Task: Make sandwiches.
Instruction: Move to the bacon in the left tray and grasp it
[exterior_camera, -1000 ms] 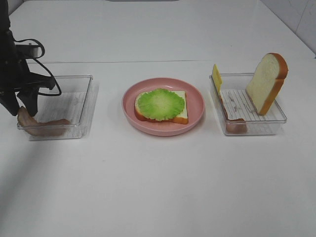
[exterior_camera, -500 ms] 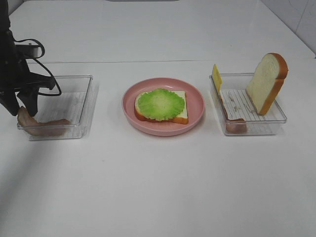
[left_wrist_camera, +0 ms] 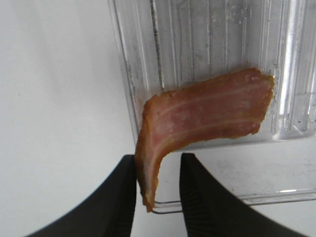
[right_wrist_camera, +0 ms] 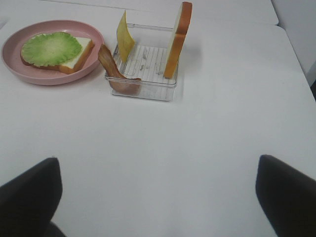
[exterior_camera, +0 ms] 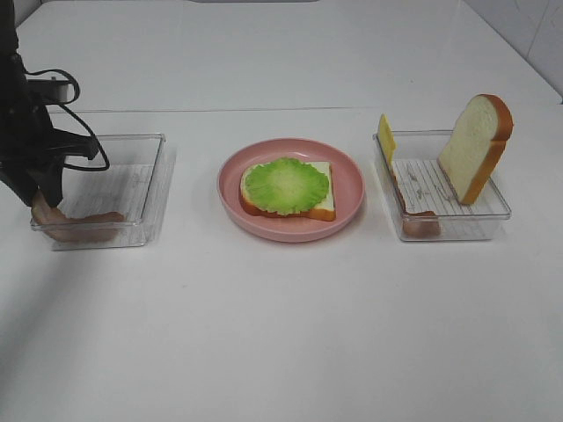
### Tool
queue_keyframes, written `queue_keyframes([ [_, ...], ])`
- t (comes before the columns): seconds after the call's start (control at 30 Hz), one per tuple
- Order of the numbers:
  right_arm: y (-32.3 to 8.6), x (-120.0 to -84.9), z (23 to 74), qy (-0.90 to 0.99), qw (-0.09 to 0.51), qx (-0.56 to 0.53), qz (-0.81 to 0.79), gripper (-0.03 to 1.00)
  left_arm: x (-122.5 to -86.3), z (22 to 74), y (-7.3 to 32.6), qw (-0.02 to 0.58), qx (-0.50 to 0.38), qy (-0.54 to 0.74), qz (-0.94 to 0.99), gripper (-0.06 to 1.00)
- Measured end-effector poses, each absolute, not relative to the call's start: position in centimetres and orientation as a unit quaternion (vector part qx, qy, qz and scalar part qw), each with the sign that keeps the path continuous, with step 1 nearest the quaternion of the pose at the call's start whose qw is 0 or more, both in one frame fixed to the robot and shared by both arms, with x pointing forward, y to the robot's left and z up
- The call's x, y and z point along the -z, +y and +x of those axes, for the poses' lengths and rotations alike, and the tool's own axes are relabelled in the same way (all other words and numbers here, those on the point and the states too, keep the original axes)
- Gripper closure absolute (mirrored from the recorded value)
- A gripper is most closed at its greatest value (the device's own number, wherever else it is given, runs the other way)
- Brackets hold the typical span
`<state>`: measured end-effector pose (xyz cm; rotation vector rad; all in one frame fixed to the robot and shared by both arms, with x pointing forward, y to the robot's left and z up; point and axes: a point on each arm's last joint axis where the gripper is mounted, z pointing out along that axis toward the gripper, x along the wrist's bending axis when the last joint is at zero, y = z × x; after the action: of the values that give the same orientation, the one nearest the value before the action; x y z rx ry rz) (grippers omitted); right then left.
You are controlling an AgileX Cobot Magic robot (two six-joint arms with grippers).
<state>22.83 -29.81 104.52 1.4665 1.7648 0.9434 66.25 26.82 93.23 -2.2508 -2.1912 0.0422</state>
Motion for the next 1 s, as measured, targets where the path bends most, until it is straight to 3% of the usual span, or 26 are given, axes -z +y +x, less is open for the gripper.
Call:
queue_keyframes([
  [0.93, -29.81, -104.52, 22.83, 0.673, 0.324, -0.36, 0.559, -0.01, -93.25, 65.92, 26.97, 0.018, -0.021, -0.695, -0.718, 0.72],
  [1.0, -29.81, -104.52, 22.83, 0.673, 0.324, -0.36, 0.559, -0.01, -93.25, 65.85, 27.07, 0.025, -0.02, -0.693, -0.72, 0.77],
])
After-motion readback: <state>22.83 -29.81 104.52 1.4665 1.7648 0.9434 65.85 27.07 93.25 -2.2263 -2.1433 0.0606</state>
